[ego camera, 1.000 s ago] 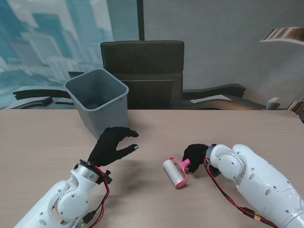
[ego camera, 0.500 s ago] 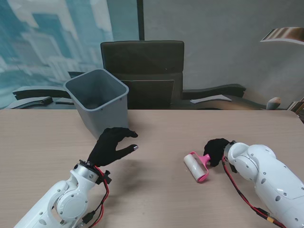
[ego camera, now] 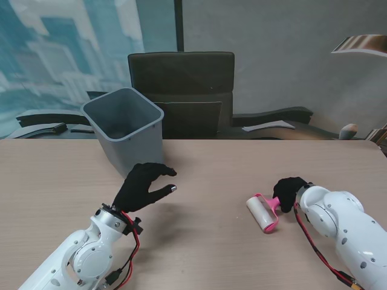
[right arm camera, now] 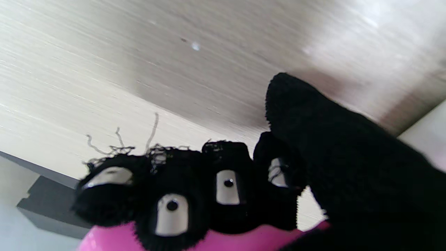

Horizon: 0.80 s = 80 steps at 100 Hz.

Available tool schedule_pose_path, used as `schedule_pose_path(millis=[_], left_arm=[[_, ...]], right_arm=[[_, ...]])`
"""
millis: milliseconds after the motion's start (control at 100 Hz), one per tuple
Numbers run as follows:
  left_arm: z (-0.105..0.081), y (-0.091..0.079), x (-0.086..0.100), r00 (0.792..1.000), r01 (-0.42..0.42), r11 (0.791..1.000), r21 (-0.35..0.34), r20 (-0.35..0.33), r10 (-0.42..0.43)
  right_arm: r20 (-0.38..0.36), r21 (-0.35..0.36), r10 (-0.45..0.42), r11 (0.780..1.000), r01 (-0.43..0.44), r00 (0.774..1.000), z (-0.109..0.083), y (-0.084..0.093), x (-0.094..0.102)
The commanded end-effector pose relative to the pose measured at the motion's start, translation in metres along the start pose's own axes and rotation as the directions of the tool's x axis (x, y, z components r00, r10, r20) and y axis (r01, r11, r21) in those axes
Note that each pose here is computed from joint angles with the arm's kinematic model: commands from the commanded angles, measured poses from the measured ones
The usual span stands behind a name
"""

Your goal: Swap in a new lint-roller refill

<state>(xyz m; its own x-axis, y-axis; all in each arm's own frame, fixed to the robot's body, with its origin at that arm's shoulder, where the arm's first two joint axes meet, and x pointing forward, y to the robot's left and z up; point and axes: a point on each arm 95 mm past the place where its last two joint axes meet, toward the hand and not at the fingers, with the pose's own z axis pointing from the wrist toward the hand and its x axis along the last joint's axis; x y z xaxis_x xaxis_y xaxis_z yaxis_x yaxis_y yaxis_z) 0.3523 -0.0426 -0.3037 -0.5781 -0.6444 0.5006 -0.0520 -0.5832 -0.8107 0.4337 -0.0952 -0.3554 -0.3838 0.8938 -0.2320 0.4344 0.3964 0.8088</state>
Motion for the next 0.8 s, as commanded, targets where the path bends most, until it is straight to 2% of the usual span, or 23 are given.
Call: schedule_pose_path(millis=[0,230,500,650,790], left_arm=[[-0.001,0.002,0.000,1.000,0.001,1.000,-0.016,0.001,-0.001],[-0.002,0.001,0.000,1.000,-0.002,1.000,-0.012,-0.002,0.002],[-0.002,0.002,0.001,1.000,0.008,1.000,-0.019,-0.005,-0.008],[-0.003,0.002,0.002,1.000,0.012,1.000,-0.016,-0.005,-0.012],[-0.003,0.003,0.002,1.000,0.014,1.000,-0.017,-0.005,-0.014]], right_arm=[[-0.042,0.020,0.006,1.000,-0.005,0.999,0.003,0.000,0.025],[-0.117,0.011,0.048,0.999,-0.047,0.992,0.011,0.019,0.068],[-0.228,-0.019,0.092,0.995,-0.099,0.969,0.015,0.030,0.115],[-0.250,-0.019,0.113,0.992,-0.122,0.962,0.015,0.031,0.125],[-0.223,-0.013,0.119,0.992,-0.125,0.967,0.016,0.027,0.118]])
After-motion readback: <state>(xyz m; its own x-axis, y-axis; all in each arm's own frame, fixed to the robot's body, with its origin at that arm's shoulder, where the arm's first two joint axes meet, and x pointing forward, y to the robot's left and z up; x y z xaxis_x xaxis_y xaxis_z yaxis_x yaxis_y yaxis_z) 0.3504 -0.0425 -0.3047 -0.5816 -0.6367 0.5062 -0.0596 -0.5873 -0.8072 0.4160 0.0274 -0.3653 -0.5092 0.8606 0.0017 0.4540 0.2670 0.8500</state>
